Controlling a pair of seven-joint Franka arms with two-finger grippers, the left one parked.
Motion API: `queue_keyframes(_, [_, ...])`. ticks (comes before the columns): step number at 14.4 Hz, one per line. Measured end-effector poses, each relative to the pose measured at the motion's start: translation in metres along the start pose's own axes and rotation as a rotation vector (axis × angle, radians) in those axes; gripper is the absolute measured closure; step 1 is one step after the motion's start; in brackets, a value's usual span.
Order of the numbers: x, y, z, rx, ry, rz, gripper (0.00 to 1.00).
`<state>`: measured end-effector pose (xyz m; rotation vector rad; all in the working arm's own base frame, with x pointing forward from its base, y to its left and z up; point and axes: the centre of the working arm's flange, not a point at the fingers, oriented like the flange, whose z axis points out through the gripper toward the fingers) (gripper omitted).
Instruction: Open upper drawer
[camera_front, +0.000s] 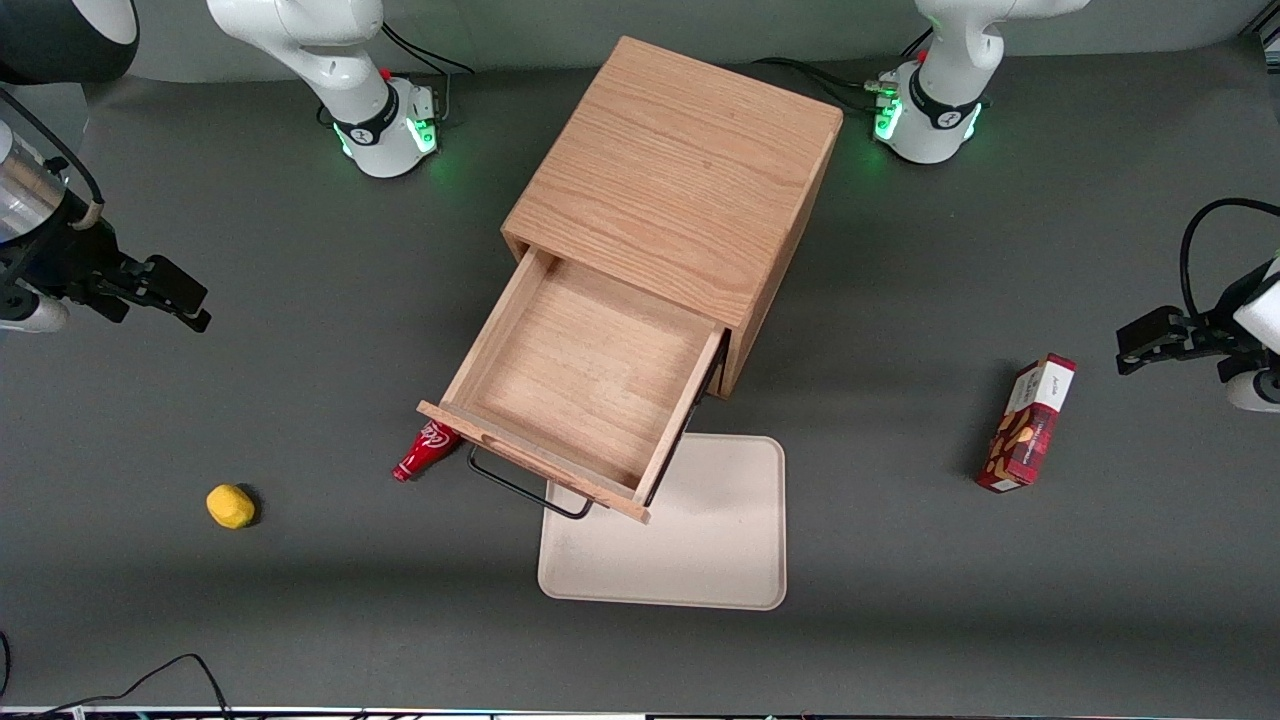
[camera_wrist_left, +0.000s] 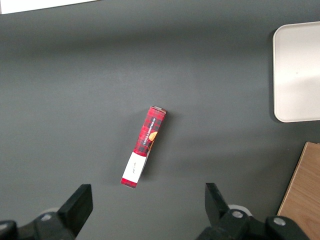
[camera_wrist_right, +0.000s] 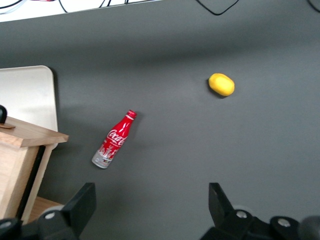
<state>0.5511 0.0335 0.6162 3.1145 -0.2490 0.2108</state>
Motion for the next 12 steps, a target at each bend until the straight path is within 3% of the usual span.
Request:
queue_keyframes(4, [-0.0006,-0.001,0.0006,0.011,-0.006,0.001,0.0])
queue_keyframes(8, [-0.001,-0.0002,-0.0043,0.005,-0.063,0.001,0.0])
queue_keyframes(12, [0.0067,-0.0017,-0.0066,0.008,-0.069,-0.005,0.0])
